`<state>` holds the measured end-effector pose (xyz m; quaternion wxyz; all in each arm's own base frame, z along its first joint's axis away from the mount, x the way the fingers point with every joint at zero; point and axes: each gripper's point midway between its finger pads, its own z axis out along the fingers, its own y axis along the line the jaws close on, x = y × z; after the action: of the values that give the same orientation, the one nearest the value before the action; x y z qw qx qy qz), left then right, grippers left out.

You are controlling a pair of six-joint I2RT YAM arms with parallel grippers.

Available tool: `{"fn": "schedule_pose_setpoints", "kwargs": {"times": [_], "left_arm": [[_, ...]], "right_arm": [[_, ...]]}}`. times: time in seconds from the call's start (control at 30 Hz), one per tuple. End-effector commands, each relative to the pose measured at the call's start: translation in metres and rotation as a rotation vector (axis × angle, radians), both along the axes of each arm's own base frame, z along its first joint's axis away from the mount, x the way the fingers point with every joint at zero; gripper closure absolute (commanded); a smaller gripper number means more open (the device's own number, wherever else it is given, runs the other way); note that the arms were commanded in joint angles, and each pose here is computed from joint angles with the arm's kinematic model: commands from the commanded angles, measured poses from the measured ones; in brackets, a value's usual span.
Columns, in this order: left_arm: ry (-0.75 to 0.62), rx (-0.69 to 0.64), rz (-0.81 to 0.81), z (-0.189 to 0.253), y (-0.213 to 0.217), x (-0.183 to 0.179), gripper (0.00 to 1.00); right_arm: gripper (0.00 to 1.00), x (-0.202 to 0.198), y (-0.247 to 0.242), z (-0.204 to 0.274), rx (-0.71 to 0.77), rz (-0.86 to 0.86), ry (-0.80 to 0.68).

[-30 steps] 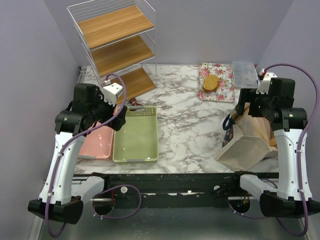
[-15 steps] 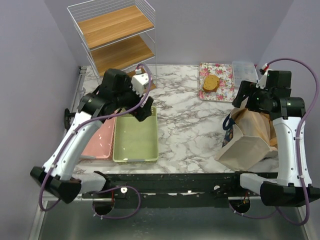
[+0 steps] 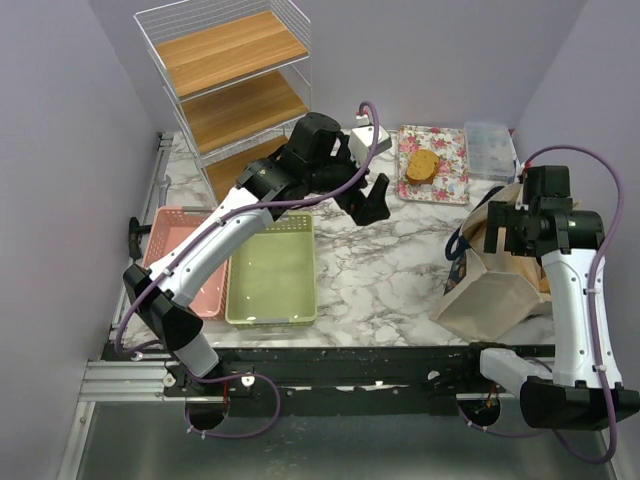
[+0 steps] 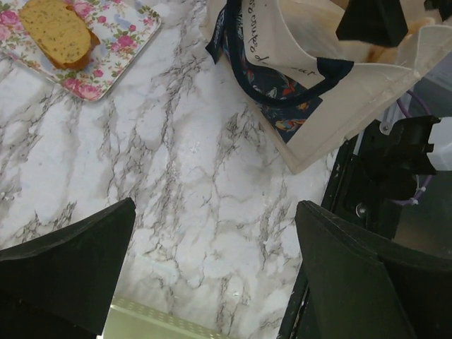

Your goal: Untie the knot of the grocery bags and take out the mixed food

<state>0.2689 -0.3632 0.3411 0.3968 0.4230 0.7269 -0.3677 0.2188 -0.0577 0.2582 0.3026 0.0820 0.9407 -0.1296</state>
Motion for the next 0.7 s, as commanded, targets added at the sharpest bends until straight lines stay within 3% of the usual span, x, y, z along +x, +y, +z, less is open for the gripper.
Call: {"fn": "schedule_pose_setpoints", "kwargs": {"times": [0.0, 0.4, 0.43, 0.5, 0.63, 0.67], "left_arm": [[0.025, -0.065, -0.018, 0.004, -0.012, 0.002, 0.01], [0.03, 0.014, -0.02, -0.026, 0.003, -0.005, 0.01], [0.024, 0.022, -0.015, -0.028, 0.005, -0.005, 0.02], [0.02, 0.027, -0.007, -0.028, 0.008, -0.004, 0.02], [0.033, 0.027, 0.011, -0.027, 0.011, 0.001, 0.02], [0.034, 0.027, 0.014, -0.026, 0.012, 0.002, 0.02]], "right_arm": [[0.0, -0.022, -0.005, -0.035, -0.034, 0.025, 0.145], [0.03, -0.005, 0.018, -0.113, 0.093, 0.167, 0.311], [0.08, -0.004, 0.016, -0.113, 0.09, 0.165, 0.31], [0.28, -0.001, 0.018, -0.108, 0.097, 0.178, 0.288], [0.95, 0.009, 0.013, -0.082, 0.064, 0.154, 0.197], [0.99, 0.011, 0.011, -0.073, 0.053, 0.145, 0.171]]}}
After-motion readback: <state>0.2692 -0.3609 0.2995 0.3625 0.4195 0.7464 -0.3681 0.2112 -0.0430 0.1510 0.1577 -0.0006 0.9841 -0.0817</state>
